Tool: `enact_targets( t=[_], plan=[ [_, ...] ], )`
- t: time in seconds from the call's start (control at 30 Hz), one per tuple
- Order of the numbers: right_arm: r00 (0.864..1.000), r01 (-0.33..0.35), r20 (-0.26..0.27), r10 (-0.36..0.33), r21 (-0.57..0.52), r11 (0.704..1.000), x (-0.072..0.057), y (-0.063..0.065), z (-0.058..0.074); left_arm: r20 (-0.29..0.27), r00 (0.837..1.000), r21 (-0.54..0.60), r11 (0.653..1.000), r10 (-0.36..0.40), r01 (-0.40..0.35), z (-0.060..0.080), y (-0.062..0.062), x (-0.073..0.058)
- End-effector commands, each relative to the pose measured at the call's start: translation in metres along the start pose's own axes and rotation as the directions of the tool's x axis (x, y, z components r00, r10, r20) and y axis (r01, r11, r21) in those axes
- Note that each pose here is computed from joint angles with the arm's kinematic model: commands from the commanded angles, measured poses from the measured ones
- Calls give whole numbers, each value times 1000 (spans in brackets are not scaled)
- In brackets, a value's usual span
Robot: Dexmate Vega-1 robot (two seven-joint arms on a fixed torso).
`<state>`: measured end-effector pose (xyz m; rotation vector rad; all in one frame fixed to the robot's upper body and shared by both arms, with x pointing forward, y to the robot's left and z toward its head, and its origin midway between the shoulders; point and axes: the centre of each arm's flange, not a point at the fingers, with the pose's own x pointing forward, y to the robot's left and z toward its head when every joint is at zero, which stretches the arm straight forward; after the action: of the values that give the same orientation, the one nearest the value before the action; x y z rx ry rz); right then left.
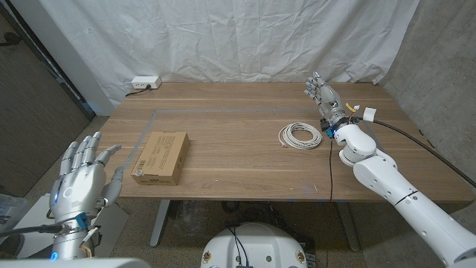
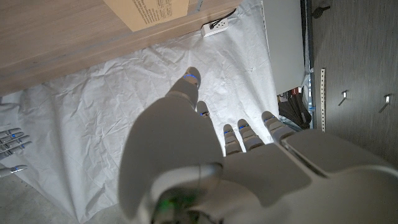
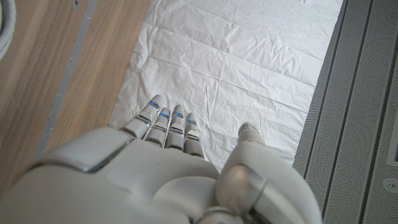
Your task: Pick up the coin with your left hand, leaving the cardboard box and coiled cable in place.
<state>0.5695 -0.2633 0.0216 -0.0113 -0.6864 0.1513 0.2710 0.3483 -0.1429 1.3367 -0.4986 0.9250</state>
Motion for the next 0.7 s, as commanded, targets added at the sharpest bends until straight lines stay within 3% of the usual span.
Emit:
enact_targets(
  t=[0.03, 0.3, 0.47, 0.7],
  plan=[
    [1000, -5, 2, 5, 8, 1000, 4, -2, -2, 21, 999, 185, 982, 29, -32, 6, -7, -8],
    [1000, -1, 2, 1, 8, 1000, 4, -6, -1, 30, 999, 200, 979, 40, -45, 7, -11, -7],
    [1000, 6, 1, -6, 9, 1000, 5, -8, -2, 45, 993, 219, 969, 106, -114, 8, -18, -11],
    [1000, 3, -6, -3, 9, 1000, 8, -9, -3, 14, 995, 211, 973, 96, -97, 7, -31, -14]
  ],
)
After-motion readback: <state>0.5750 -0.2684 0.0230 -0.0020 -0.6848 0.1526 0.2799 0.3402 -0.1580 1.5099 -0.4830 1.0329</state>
